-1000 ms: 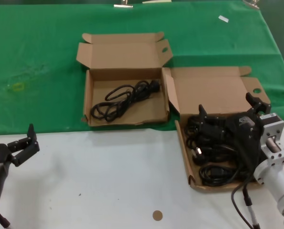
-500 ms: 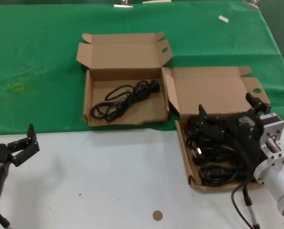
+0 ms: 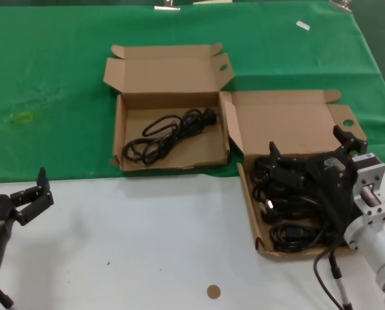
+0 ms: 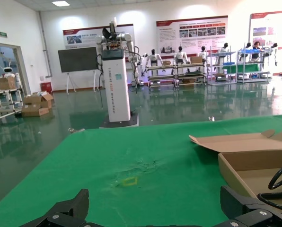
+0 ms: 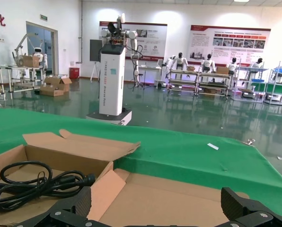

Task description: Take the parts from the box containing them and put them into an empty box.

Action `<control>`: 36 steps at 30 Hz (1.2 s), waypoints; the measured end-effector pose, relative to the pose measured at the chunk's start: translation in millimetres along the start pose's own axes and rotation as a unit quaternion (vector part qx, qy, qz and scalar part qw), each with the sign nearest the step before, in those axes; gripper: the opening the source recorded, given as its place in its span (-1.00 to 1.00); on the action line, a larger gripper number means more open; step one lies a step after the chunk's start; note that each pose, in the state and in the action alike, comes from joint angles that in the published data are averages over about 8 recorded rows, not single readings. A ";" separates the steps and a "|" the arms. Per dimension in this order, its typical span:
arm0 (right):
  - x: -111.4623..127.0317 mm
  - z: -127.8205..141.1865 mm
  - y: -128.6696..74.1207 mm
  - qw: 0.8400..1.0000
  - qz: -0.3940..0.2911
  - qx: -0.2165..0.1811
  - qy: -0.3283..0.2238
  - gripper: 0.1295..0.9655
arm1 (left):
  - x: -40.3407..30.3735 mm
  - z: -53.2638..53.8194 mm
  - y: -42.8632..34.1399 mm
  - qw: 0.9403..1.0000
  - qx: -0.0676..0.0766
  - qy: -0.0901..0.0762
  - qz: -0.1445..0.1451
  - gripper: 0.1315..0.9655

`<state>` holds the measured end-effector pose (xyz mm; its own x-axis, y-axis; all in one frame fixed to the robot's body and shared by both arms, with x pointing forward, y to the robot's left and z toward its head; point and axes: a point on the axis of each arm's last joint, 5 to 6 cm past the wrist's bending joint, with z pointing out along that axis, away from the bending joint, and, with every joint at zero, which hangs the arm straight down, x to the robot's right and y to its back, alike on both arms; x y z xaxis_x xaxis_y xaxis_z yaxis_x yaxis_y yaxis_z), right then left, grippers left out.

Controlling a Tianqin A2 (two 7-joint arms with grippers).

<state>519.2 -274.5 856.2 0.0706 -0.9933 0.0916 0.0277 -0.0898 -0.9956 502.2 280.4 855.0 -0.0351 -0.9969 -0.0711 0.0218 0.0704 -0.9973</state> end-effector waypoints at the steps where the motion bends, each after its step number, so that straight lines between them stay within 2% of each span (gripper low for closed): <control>1: 0.0 0.0 0.0 1.000 0.000 0.000 0.000 1.00 | 0.0 0.0 0.0 1.000 0.000 0.000 0.000 1.00; 36: 0.0 0.0 0.0 1.000 0.000 0.000 0.000 1.00 | 0.0 0.0 0.0 1.000 0.000 0.000 0.000 1.00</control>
<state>519.2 -274.5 856.2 0.0706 -0.9933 0.0916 0.0277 -0.0898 -0.9956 502.2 280.4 855.0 -0.0351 -0.9969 -0.0707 0.0218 0.0699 -0.9973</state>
